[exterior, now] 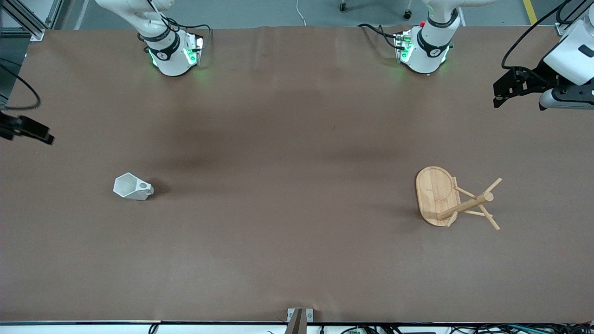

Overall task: Hang cup on rack
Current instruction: 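Grasp the white cup lying on the table with the right gripper, then lift the white cup with the right gripper toward the table middle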

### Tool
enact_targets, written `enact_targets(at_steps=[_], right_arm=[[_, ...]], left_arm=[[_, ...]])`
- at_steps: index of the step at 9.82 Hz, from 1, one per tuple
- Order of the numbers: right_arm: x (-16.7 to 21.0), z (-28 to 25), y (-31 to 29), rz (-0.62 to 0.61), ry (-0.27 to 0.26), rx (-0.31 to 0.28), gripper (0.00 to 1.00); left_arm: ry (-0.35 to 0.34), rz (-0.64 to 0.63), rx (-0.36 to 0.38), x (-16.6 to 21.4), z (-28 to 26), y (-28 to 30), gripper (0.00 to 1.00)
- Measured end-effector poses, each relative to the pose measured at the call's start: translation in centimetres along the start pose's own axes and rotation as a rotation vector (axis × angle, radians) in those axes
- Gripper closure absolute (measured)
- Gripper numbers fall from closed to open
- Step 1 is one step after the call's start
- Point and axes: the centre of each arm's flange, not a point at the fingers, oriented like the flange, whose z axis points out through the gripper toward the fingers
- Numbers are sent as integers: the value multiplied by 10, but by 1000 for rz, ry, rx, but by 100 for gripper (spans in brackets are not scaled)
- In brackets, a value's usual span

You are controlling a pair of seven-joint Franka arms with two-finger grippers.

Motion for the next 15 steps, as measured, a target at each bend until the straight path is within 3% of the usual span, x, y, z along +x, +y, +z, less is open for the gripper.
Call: enact_targets(at_steps=[2,6,8,12,13,15], right_arm=[[11,87,-2,-4,-7,-3,0],[3,237,-5,-8,56,-10,0],[0,272,-2,-4,80,-13,0],[-1,298,3,4,72,-16,4],[-1,302,3,4,69,-17,11],[1,304,3,3,68,-17,46]], left_arm=[[0,0,0,0,0,0,0],[-2,0,0,0,1,0,0],[-2,0,0,0,1,0,0],[-2,0,0,0,1,0,0],[-2,0,0,0,1,0,0],[-3,0,0,0,1,0,0]])
